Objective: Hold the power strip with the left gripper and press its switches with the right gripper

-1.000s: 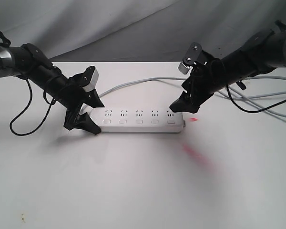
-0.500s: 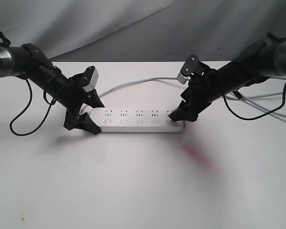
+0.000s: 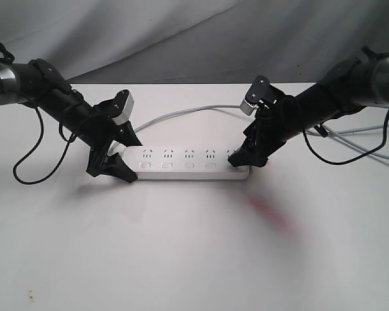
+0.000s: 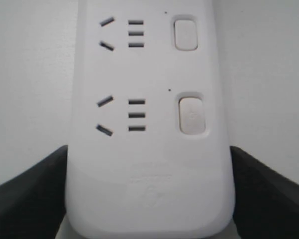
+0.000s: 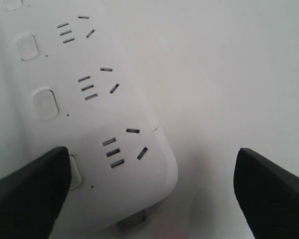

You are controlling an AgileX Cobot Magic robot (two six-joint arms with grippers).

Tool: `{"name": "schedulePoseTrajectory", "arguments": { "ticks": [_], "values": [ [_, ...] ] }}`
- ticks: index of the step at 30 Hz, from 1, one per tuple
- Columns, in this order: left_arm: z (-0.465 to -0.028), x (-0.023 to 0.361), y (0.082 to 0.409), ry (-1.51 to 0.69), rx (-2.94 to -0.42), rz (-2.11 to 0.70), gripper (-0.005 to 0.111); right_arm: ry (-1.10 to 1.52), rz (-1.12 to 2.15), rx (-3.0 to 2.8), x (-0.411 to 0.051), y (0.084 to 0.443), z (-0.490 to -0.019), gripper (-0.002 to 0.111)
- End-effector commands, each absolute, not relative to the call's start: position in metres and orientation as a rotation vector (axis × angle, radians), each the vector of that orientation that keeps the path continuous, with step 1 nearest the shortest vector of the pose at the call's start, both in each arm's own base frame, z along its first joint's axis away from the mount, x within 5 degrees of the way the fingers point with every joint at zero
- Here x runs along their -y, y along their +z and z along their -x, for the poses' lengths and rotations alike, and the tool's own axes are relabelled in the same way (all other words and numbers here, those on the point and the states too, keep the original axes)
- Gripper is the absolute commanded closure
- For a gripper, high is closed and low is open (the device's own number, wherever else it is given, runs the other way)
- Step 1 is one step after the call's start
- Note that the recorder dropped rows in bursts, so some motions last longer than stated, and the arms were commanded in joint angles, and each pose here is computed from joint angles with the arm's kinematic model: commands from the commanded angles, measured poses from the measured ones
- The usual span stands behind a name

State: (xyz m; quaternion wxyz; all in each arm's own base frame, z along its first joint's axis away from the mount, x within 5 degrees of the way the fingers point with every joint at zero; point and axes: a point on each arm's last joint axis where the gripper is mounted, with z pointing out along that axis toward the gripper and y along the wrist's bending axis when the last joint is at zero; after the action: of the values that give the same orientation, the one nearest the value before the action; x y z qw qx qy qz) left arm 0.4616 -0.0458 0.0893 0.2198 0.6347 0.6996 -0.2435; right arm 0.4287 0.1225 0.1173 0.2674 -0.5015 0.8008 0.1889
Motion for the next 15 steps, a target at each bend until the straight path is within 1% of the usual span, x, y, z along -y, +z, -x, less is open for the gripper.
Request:
{"name": "schedulePoseTrajectory", "arguments": {
  "ticks": [1, 6, 11, 15],
  "values": [
    [-0.461, 0.047, 0.090, -0.682, -1.936, -1.762, 0.081, 0.518, 1.392, -2.161, -0.125, 0.112, -0.426, 0.027],
    [-0.461, 0.047, 0.090, -0.682, -1.936, -1.762, 0.081, 0.462, 1.383, -2.157, -0.123, 0.111, -0.430, 0.027],
    [-0.461, 0.047, 0.090, -0.682, -1.936, -1.762, 0.081, 0.494, 1.419, -2.222, -0.122, 0.075, -0.427, 0.027],
    [-0.461, 0.047, 0.090, -0.682, -1.936, -1.762, 0.081, 0.455, 1.410, -2.214, -0.121, 0.078, -0.429, 0.027]
  ]
}}
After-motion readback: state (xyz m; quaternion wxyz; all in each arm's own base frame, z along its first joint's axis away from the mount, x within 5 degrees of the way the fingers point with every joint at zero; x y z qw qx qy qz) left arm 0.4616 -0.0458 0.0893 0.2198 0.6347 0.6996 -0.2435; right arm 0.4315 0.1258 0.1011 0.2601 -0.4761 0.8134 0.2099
